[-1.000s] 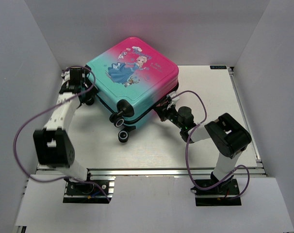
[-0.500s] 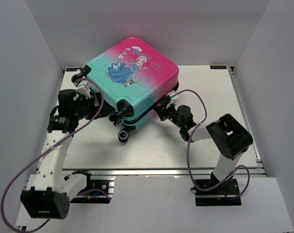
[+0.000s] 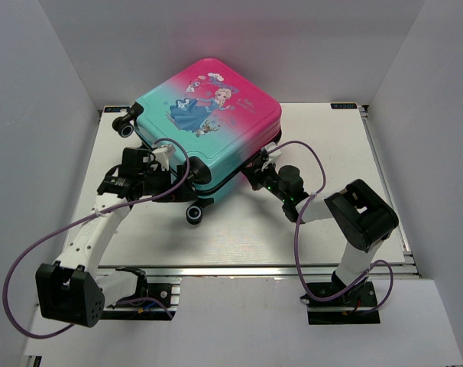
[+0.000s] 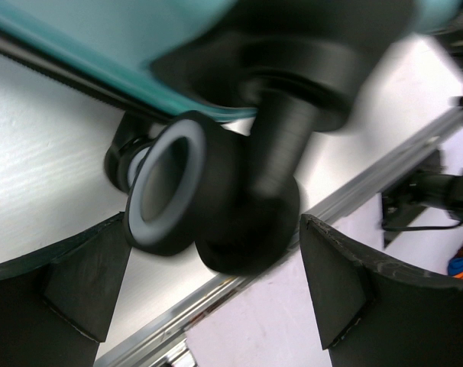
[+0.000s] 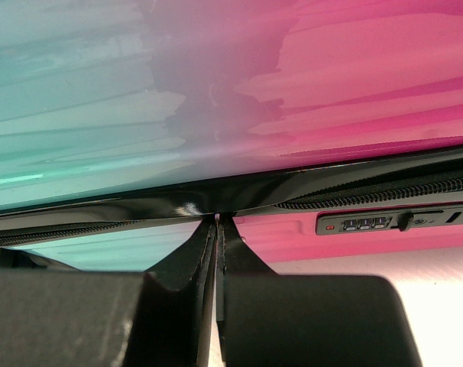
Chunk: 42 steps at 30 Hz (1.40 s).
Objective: Pack the luggage
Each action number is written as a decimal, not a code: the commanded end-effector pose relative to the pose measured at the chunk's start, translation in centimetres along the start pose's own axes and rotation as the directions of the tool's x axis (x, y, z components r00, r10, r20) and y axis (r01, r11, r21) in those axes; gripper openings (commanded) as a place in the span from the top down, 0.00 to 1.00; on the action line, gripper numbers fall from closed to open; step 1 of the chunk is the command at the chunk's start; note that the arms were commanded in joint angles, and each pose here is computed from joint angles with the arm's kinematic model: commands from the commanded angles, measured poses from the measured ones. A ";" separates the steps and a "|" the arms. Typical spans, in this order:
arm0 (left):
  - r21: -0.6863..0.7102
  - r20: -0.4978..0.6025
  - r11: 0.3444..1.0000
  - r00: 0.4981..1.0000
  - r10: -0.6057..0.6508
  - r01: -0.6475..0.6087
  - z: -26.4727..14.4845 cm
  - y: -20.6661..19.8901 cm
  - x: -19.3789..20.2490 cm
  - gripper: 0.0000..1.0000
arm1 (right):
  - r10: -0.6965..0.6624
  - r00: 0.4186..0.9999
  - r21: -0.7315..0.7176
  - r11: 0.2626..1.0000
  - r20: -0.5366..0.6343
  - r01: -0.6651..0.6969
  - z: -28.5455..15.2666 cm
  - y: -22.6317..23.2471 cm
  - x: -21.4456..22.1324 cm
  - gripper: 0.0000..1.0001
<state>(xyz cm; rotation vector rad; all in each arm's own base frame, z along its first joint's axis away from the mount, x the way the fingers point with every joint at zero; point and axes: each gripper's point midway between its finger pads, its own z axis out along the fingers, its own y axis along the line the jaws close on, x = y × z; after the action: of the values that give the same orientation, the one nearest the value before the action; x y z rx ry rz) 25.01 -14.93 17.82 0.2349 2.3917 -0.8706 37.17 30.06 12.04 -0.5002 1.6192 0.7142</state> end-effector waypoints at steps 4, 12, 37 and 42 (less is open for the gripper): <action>-0.210 0.005 0.977 1.000 -0.030 0.030 0.8 3.0 -0.8 0.02 | -0.043 0.975 0.065 0.997 0.217 0.029 1.1 -0.7 -7.6 1.00; -0.257 0.120 0.966 0.993 0.015 0.017 0.7 3.3 -3.9 0.02 | -0.050 0.973 0.062 0.997 0.224 0.037 1.1 -0.6 -7.8 1.00; -0.455 0.207 0.884 0.978 -0.014 0.109 -0.6 6.8 -5.2 1.00 | -0.040 0.983 0.609 0.790 0.181 -0.080 -2.8 -12.5 -7.1 1.00; -0.547 0.260 0.816 0.964 -0.046 0.187 -2.0 8.4 -5.0 1.00 | -0.031 0.987 0.689 0.719 0.159 -0.088 -3.5 -18.2 -7.1 1.00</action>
<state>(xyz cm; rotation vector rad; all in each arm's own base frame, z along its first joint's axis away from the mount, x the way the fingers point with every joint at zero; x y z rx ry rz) 28.11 -12.96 16.96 0.0379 2.4423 -0.5207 44.01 20.85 11.80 -0.1049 1.7364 0.3060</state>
